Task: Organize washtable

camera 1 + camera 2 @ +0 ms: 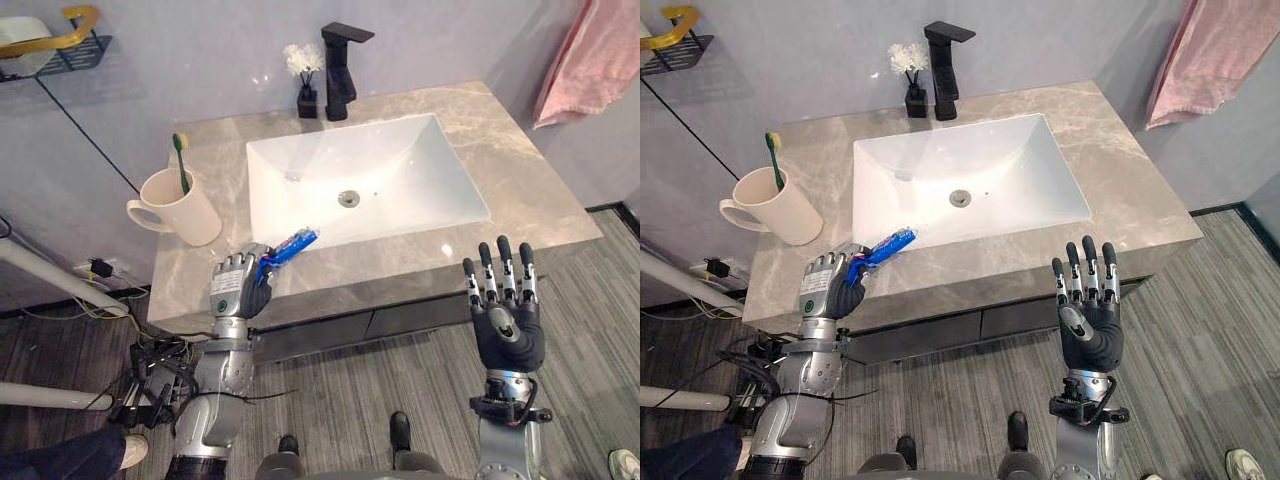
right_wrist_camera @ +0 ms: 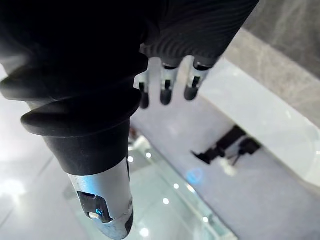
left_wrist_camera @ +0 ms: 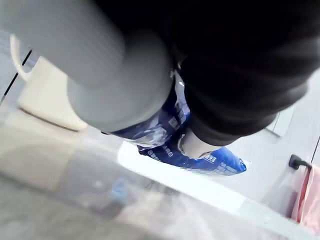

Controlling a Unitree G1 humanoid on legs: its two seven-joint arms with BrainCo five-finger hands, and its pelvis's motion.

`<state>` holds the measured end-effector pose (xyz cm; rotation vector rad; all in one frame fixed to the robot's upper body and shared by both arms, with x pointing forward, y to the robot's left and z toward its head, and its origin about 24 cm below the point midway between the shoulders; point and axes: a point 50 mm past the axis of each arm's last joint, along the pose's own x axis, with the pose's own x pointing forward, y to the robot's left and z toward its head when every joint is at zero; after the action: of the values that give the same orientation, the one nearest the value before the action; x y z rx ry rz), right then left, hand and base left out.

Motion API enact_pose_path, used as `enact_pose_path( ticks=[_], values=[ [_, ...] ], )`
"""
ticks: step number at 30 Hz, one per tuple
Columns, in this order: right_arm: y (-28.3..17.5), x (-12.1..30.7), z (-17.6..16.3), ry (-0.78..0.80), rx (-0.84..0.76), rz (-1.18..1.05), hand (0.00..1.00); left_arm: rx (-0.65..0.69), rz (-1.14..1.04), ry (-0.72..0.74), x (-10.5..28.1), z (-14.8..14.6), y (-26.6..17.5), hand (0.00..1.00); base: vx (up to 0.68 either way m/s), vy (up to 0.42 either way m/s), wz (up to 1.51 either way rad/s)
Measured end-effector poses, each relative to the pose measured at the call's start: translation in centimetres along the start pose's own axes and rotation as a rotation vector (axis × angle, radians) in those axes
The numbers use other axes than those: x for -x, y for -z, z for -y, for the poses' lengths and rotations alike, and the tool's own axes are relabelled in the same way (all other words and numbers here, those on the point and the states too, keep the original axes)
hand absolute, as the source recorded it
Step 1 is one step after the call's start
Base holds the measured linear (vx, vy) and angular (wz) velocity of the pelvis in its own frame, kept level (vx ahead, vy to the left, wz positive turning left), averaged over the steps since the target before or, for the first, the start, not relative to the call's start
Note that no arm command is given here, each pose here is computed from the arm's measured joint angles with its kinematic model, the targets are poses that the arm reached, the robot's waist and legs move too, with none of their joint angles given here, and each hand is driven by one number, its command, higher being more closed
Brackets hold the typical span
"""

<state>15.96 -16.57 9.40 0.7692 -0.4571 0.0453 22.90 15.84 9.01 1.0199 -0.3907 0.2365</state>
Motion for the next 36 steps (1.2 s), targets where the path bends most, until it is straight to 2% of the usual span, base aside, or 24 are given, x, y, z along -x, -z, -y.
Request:
enact_pose_path(
  ticks=[10,19,31,36],
  values=[
    [0.0,0.0,0.1,0.004,0.011,0.009,0.0,0.198,0.115,-0.128,-0.5,-2.1,-2.8,1.0,0.0,-0.003,0.02],
    [0.5,-0.8,0.4,0.025,0.009,0.028,0.0,0.252,0.144,-0.164,-0.5,-2.6,-3.4,1.0,-0.02,-0.006,0.04],
    [4.5,-6.7,-2.8,-0.078,-0.133,-0.029,0.0,0.399,0.273,-0.147,-1.7,-2.2,-6.4,1.0,-0.01,-0.008,0.06],
    [5.3,-8.0,-3.9,-0.116,-0.207,-0.052,0.0,0.429,0.262,-0.11,-1.6,-1.5,-6.2,1.0,-0.01,-0.001,0.17]
  ],
)
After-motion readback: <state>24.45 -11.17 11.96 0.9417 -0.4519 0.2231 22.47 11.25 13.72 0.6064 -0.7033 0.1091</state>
